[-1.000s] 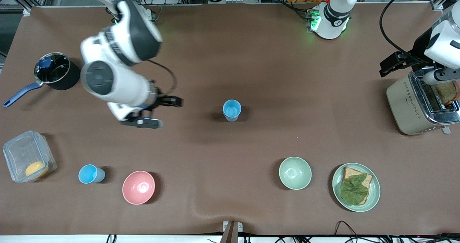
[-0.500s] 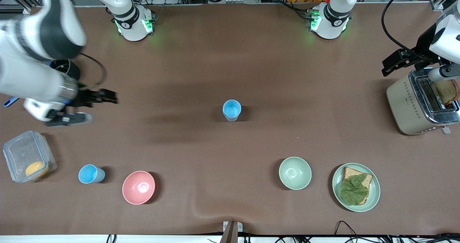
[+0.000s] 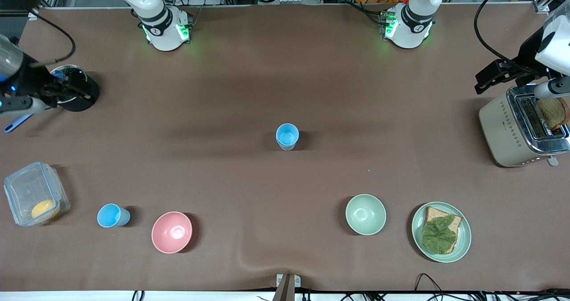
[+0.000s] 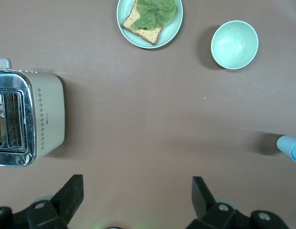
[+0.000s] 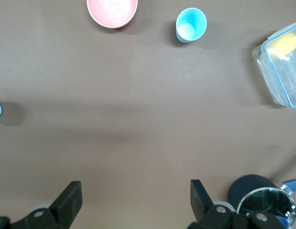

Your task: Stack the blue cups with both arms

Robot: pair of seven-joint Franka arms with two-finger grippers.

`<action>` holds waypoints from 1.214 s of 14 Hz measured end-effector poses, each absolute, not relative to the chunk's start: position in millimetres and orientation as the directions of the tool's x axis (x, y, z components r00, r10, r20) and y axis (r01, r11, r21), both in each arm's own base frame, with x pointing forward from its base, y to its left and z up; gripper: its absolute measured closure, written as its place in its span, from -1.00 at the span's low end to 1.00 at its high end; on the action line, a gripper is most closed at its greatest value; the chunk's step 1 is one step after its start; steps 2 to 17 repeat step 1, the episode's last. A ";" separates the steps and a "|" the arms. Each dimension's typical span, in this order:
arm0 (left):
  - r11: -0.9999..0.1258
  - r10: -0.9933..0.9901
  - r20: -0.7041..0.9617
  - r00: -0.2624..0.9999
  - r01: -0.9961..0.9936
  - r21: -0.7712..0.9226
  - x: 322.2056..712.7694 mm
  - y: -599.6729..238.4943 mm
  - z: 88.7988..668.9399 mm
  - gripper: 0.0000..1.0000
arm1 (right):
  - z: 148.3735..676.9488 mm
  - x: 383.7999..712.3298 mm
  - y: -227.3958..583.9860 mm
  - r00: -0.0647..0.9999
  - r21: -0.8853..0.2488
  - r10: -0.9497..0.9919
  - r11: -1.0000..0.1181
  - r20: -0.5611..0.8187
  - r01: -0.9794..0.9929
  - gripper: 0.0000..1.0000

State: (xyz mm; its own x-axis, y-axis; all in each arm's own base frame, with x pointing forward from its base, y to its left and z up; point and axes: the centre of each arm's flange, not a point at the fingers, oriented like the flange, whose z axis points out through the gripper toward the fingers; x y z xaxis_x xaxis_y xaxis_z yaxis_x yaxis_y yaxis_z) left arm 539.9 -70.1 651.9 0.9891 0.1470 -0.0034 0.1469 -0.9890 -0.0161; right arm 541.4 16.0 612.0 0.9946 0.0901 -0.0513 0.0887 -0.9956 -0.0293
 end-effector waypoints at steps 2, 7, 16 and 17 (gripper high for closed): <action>-0.989 0.147 -0.003 0.989 0.147 -0.016 539.9 -70.2 652.0 -1.00 | 618.8 540.3 17.0 0.994 -0.018 0.093 -0.996 -0.059 0.092 -1.00; -0.989 0.147 -0.003 0.989 0.147 -0.016 539.9 -70.2 652.0 -1.00 | 618.8 540.3 17.0 0.994 -0.018 0.093 -0.996 -0.059 0.092 -1.00; -0.989 0.147 -0.003 0.989 0.147 -0.016 539.9 -70.2 652.0 -1.00 | 618.8 540.3 17.0 0.994 -0.018 0.093 -0.996 -0.059 0.092 -1.00; -0.989 0.147 -0.003 0.989 0.147 -0.016 539.9 -70.2 652.0 -1.00 | 618.8 540.3 17.0 0.994 -0.018 0.093 -0.996 -0.059 0.092 -1.00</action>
